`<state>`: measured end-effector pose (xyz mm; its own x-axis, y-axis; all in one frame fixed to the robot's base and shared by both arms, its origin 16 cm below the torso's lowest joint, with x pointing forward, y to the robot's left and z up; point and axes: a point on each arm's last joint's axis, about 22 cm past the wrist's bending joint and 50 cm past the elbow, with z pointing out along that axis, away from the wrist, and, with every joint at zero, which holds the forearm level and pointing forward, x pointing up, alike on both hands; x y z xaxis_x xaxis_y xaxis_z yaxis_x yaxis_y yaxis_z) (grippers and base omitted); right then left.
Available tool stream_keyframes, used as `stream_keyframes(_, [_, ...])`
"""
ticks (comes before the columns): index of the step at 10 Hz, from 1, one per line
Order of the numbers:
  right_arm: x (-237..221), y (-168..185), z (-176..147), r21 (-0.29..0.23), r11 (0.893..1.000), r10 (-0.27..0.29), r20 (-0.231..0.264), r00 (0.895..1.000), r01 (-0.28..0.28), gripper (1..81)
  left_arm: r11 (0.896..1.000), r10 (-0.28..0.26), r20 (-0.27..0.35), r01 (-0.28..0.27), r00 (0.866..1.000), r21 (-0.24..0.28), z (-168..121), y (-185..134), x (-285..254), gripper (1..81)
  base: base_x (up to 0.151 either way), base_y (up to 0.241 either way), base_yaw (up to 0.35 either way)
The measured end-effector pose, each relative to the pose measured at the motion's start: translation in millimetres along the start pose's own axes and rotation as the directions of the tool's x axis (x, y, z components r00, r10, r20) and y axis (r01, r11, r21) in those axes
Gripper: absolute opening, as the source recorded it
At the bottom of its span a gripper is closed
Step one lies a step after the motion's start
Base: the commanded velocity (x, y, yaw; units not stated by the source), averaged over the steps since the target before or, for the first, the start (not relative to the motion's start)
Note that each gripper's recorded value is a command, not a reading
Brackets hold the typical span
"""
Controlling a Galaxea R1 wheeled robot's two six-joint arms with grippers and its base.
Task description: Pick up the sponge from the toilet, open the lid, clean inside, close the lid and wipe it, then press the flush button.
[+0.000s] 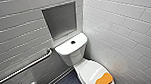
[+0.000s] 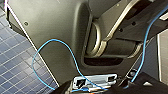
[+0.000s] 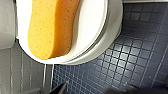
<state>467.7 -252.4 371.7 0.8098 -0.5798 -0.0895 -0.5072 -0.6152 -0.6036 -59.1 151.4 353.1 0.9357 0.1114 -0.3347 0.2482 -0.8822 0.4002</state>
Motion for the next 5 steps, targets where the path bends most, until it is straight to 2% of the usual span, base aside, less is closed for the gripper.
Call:
stream_keyframes(3, [33, -32, 10, 0.065, 0.998, -0.008, -0.021, 1.0, 0.009, 81.1, 1.0, 0.01, -0.021, -0.01, 1.0, -0.003, 21, -4, 24, 81.1, 0.0, 0.0, 0.0])
stream_keyframes(4, [40, -52, 17, 0.097, 0.995, -0.018, -0.02, 1.0, 0.02, 81.1, 1.0, 0.016, -0.034, -0.016, 0.999, -0.006, 29, -4, 35, 81.1, 0.0, 0.0, 0.0])
stream_keyframes(5, [58, -73, 24, 0.13, 0.991, -0.038, -0.042, 0.998, 0.043, 81.1, 1.0, 0.023, -0.046, -0.023, 0.999, -0.008, 37, -6, 46, 81.1, 0.0, 0.0, 0.0])
